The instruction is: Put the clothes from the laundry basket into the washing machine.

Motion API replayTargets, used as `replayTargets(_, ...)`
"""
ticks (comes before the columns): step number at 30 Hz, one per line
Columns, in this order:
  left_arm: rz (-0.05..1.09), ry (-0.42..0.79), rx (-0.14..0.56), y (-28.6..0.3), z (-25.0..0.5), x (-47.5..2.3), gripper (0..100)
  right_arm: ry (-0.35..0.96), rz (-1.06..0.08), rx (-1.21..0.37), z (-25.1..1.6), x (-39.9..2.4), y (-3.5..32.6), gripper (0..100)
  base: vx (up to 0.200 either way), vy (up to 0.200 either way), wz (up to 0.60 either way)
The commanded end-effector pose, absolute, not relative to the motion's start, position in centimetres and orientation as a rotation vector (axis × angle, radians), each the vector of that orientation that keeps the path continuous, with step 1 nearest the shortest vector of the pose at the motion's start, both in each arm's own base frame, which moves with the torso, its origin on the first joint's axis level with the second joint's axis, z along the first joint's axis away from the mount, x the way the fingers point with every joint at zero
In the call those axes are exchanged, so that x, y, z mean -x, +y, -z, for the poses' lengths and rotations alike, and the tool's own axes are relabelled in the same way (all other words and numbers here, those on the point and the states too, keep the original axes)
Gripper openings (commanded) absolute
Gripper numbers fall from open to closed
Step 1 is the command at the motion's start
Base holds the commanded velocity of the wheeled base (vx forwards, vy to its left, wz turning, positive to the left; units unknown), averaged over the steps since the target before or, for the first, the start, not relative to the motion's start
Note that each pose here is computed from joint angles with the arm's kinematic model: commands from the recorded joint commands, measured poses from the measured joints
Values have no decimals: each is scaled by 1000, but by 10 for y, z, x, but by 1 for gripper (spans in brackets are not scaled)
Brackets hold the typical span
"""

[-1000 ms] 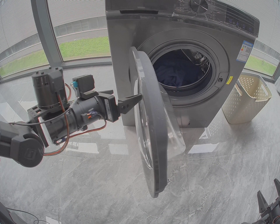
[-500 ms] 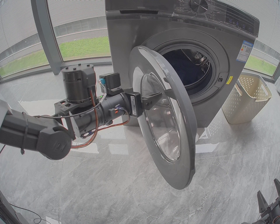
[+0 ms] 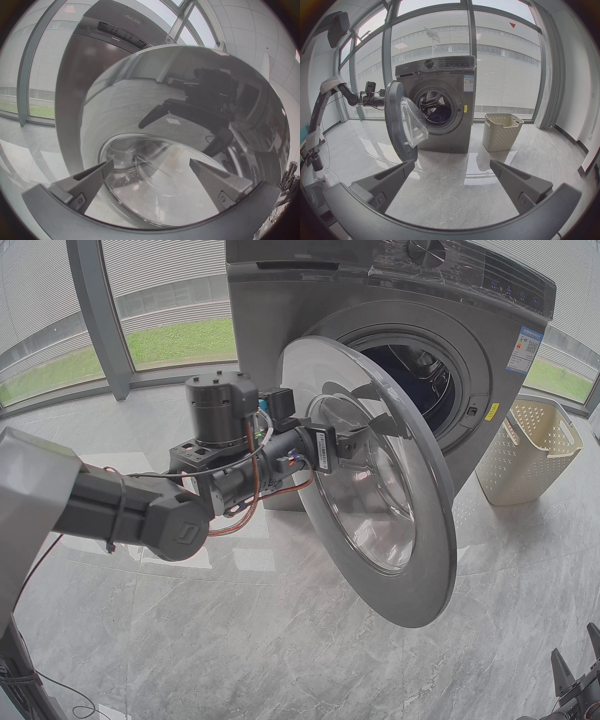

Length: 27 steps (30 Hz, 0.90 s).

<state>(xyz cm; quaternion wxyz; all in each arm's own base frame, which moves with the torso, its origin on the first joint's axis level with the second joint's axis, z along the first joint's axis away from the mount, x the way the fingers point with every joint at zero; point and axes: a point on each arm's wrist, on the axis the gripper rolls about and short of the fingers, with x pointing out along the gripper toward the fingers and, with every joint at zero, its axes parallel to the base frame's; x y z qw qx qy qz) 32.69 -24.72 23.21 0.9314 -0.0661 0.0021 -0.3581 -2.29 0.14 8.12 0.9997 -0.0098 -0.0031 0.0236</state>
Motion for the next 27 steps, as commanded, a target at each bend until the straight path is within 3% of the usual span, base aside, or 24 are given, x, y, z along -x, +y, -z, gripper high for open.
replayTargets(1,734,3,143,-263,-224,-338,100,0,-48,20,-76,22,1,100,0,0,0)
replayTargets(7,715,-51,181,-267,-240,-345,100,0,-48,20,-76,22,1,100,0,0,0)
replayTargets(14,709,28,153,-259,-219,-334,100,0,-48,20,-76,22,1,100,0,0,0)
replayTargets(27,734,-105,199,-261,-265,-328,100,0,-48,20,-76,22,1,100,0,0,0)
